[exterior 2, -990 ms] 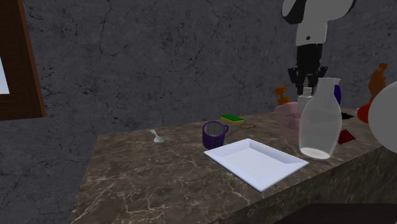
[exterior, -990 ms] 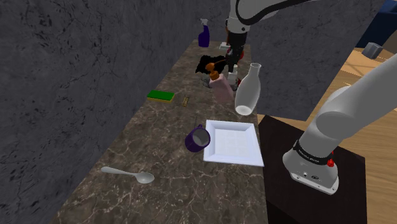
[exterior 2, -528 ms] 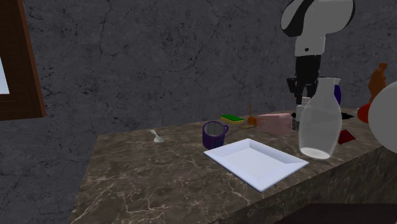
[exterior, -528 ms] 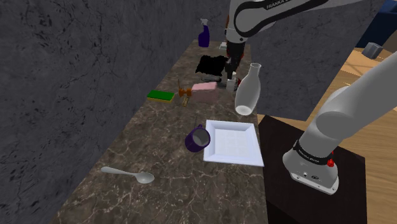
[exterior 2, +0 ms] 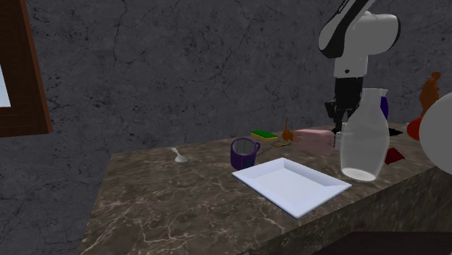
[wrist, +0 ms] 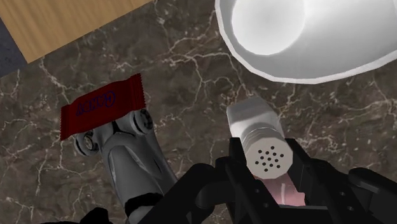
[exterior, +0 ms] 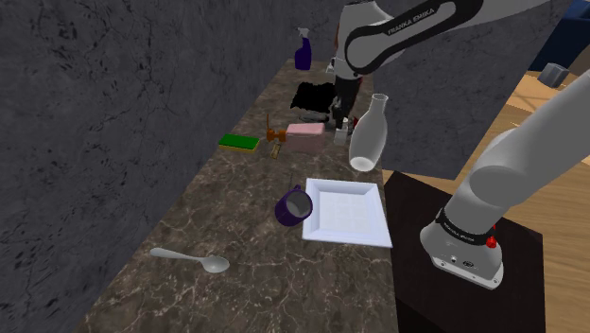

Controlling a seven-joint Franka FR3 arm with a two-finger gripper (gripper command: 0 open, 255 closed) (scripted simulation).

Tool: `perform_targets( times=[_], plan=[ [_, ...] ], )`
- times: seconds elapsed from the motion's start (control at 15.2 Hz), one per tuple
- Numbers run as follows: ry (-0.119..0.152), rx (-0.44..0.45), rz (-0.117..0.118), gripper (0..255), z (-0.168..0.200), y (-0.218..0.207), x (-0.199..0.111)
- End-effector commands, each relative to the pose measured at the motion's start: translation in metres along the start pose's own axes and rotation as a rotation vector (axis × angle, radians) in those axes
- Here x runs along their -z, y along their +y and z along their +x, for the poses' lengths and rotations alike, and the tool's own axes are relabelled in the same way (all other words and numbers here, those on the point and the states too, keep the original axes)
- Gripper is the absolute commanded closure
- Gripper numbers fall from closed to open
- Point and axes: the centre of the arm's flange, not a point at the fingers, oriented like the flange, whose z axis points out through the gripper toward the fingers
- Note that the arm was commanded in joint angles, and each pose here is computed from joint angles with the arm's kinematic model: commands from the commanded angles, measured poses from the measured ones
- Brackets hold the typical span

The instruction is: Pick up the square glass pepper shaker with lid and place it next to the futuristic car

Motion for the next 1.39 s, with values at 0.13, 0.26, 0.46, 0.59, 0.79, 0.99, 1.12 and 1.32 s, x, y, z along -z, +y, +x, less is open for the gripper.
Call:
perform_targets(
  times=[0.13,0.26,0.46,0.59,0.79,0.99,1.12,1.32],
  plan=[
    [0.001,0.000,0.000,255,0.001,0.000,-0.021],
    [0.001,0.000,0.000,255,0.001,-0.001,-0.034],
    [0.001,0.000,0.000,255,0.001,-0.001,-0.034],
    [0.001,0.000,0.000,255,0.001,-0.001,-0.034],
    [0.001,0.000,0.000,255,0.001,-0.001,-0.034],
    [0.001,0.000,0.000,0,0.001,-0.001,-0.034],
    [0.001,0.000,0.000,0,0.001,-0.001,-0.034],
    [0.001,0.000,0.000,0,0.001,-0.001,-0.008]
  ],
)
